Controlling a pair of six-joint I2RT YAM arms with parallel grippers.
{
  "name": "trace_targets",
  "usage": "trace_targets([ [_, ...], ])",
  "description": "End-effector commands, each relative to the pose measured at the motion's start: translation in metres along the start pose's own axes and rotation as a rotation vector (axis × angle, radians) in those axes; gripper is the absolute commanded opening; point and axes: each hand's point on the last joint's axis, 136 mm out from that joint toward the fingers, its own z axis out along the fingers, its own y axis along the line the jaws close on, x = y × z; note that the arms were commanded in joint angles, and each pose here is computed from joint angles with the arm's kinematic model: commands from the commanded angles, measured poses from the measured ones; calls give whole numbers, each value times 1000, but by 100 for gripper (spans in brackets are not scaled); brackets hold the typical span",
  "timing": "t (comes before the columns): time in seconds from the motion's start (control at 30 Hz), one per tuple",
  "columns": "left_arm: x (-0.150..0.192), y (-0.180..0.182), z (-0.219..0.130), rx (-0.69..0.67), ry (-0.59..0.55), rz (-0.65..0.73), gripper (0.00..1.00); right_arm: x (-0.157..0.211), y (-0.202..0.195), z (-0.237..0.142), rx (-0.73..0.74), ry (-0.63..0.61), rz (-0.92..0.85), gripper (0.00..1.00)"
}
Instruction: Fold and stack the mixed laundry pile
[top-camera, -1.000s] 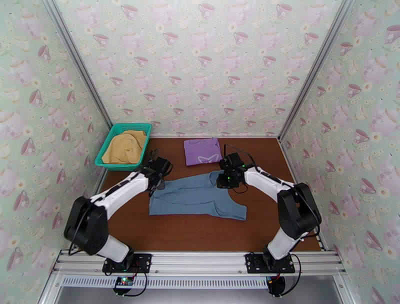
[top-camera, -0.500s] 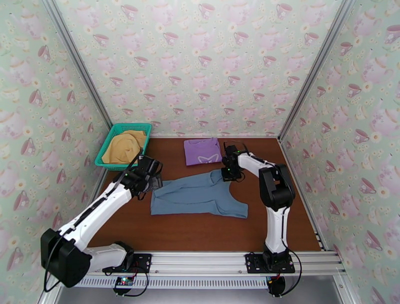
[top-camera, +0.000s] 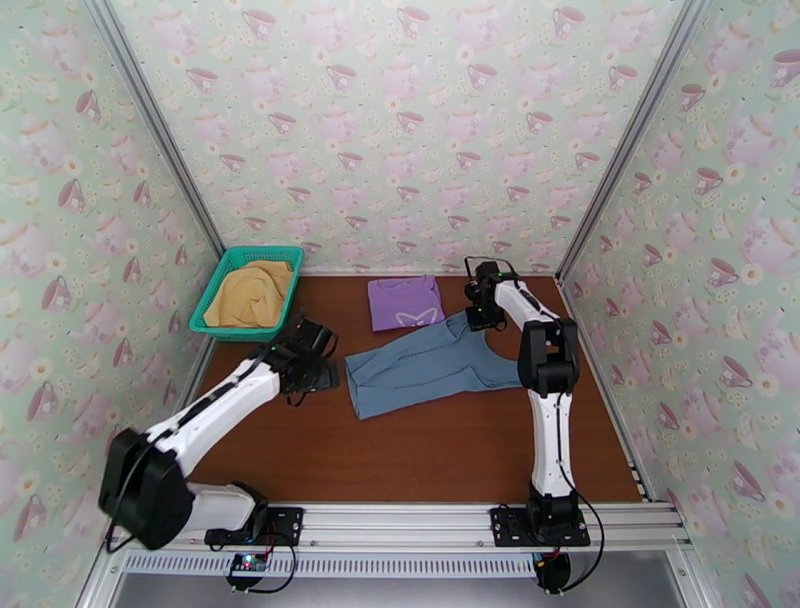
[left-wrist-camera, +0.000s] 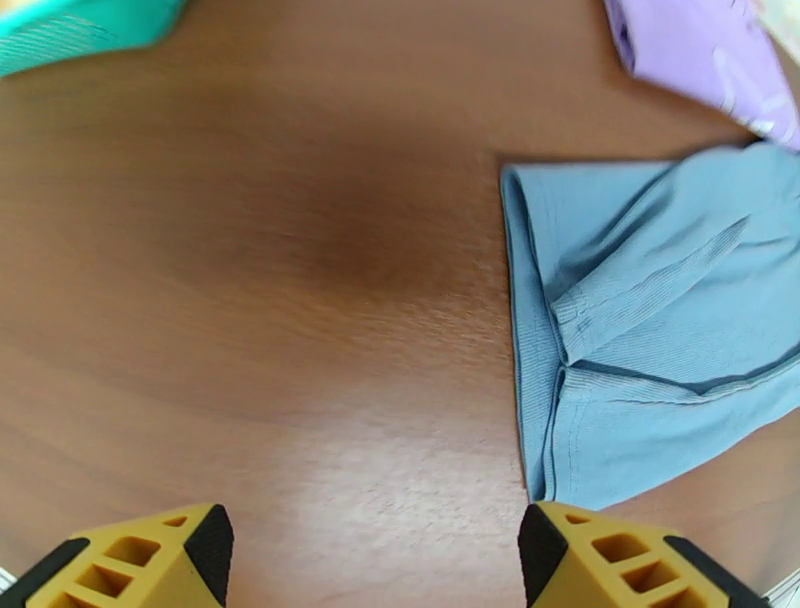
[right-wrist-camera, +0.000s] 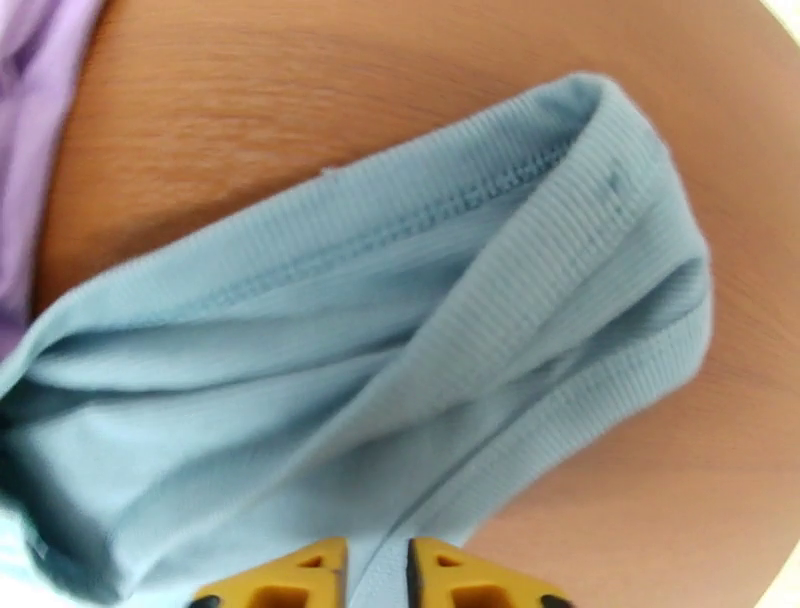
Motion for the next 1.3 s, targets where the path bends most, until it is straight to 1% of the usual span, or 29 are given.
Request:
trace_targets([
  [0.0, -19, -34, 24, 76, 6, 18, 80, 1, 52, -84, -34, -167, -98, 34],
  [0.07, -29, -46, 40, 78, 8, 30, 79, 18, 95, -113, -57, -234, -166, 38],
  [0.13, -38, -54, 51, 76, -3, 39, 79, 42, 141, -130, -104, -269, -234, 41],
  [0.23, -47, -63, 66, 80, 0, 60, 79, 78, 219, -145, -191, -320, -368, 43],
  [0.27, -48, -65, 70, 81, 4, 66, 79, 86, 240, -148, -213, -334, -402, 44],
  [0.33, -48, -67, 81, 74, 17, 80, 79, 105, 290, -151, -263, -355, -492, 45],
  [0.4, -48, -67, 91, 71, 27, 87, 79, 116, 325, -146, -270, -363, -567, 46],
  [0.47, -47, -65, 100, 69, 38, 89, 78, 123, 350, -135, -257, -359, -627, 47],
  [0.53, -46, -64, 109, 73, 46, 89, 78, 128, 372, -120, -268, -327, -662, 48],
  [0.6, -45, -63, 117, 81, 55, 88, 77, 131, 386, -106, -267, -308, -686, 49],
  [0.73, -44, -67, 128, 103, 71, 93, 73, 130, 394, -78, -234, -253, -687, 52],
  [0.9, -42, -71, 137, 130, 78, 98, 61, 122, 400, -49, -177, -217, -679, 53],
  [0.97, -41, -76, 140, 150, 87, 100, 54, 121, 402, -39, -164, -198, -676, 53],
  [1.0, -41, -78, 142, 159, 90, 101, 52, 121, 402, -34, -155, -189, -672, 53],
  [1.13, -38, -84, 149, 184, 109, 106, 36, 125, 401, -19, -133, -151, -657, 52],
  [1.2, -36, -87, 153, 192, 119, 106, 23, 128, 399, -13, -127, -132, -647, 50],
  [1.27, -33, -89, 157, 198, 128, 101, 8, 131, 397, -7, -116, -116, -648, 48],
])
